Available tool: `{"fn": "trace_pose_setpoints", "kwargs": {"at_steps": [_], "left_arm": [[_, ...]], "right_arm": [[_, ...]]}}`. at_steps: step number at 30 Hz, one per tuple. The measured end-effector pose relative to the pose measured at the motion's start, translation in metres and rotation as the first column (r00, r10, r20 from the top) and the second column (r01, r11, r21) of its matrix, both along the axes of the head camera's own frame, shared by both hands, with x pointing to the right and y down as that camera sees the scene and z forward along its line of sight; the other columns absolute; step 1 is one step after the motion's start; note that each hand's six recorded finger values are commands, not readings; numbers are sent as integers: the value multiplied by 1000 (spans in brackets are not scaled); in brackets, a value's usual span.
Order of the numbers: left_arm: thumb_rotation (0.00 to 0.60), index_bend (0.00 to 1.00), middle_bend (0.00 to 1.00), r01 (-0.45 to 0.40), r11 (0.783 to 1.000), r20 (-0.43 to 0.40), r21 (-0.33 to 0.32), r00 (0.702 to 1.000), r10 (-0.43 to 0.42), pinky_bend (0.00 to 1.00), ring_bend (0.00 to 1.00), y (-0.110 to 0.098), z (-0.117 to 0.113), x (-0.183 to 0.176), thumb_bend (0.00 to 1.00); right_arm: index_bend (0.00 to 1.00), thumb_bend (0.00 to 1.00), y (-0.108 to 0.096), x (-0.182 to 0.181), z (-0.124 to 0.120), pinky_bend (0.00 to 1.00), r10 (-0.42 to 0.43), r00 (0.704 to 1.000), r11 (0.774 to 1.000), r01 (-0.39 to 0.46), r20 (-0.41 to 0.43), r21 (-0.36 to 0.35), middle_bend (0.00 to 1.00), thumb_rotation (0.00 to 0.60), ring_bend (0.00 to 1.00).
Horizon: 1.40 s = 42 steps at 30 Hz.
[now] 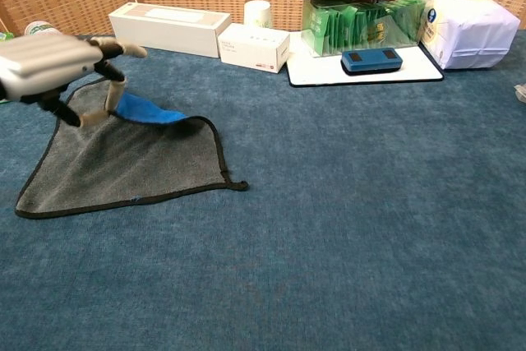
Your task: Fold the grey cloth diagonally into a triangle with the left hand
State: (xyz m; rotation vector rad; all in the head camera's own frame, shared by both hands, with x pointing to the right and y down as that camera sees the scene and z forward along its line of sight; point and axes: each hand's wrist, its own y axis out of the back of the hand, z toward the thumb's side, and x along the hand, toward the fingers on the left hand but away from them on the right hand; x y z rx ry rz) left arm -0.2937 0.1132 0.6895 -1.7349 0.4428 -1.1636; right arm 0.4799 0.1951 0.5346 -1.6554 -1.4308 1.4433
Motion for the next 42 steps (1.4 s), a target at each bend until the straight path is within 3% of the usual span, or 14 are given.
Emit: {"fn": "trace_pose_setpoints", "kwargs": {"at_steps": [10,26,42], "left_arm": [[600,688,0,26,999,-21,-44,999,-27,193,3,29,-5,-18,533],[600,688,0,62,995,-6,-75,998,-62,187,0,51,-7,-47,534],[600,688,0,71,986,42,-151,997,-66,180,0,78,-5,-76,534]], "right_arm": [[0,53,0,-1,1,0,-3,1000,1000,3,3,-6,0,600,0],[0,54,1,-1,0,0,-6,1000,1000,6,10,-5,0,600,0],[0,54,1,-3,1,0,-10,1000,1000,11,14,-10,0,600,0]]}}
